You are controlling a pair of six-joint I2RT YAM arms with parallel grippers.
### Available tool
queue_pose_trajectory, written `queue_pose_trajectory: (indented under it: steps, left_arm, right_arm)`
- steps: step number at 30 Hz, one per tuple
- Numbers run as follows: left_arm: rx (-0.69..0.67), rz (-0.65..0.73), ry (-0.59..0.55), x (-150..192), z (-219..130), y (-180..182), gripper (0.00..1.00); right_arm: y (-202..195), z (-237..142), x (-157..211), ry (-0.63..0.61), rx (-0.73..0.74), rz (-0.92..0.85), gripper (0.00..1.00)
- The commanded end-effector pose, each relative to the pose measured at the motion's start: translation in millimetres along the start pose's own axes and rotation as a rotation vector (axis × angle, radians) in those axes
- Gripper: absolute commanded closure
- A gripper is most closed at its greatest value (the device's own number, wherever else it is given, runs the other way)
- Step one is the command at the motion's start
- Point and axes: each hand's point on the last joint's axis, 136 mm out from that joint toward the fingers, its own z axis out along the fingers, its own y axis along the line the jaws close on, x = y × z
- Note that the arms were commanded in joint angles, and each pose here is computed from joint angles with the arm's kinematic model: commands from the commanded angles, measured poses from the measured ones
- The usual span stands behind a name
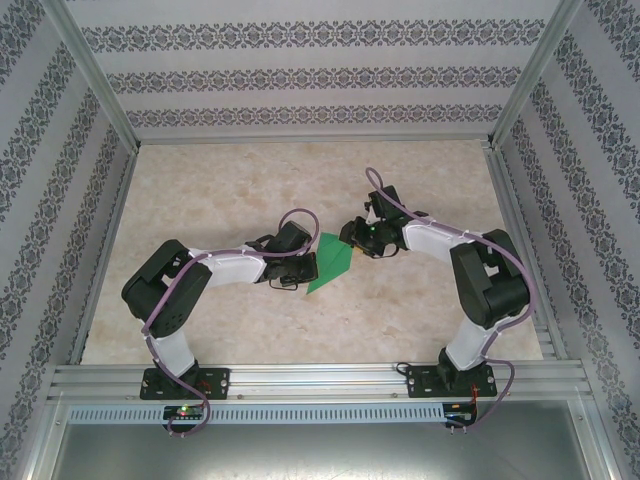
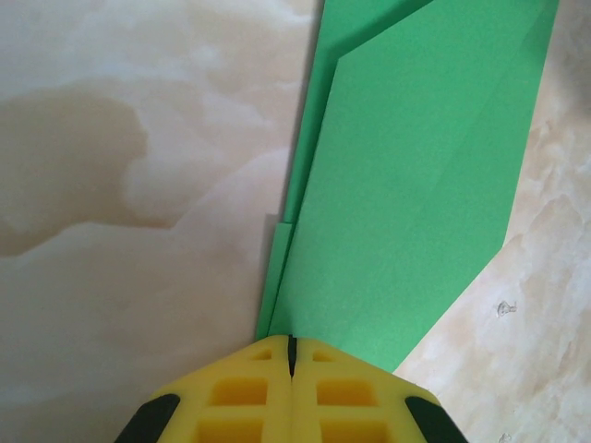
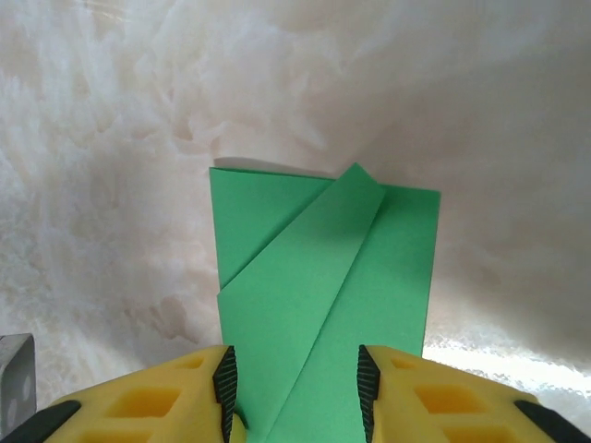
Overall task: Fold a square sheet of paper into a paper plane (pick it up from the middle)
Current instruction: Fourth fold the wing at the center of the table, then pick up the paper from the center of the table.
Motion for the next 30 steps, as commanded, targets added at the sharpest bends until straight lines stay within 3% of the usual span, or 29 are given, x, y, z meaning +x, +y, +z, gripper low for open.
queue_pose_trajectory:
  steps: [1,17,30]
  left_arm:
    - [-0.012,-0.021,0.027,7,1,0,1.00]
    - [-0.014,-0.033,0.044,10,3,2,1.00]
    - [-0.019,-0.036,0.047,11,4,3,1.00]
  right_arm:
    - [-3,12,0,0.026,0.011,0.032,0.60]
    - [15,38,10,0.117,-0.032,-0.007,0.68]
    - [-12,27,-2,0.044,0.063,0.043,0.66]
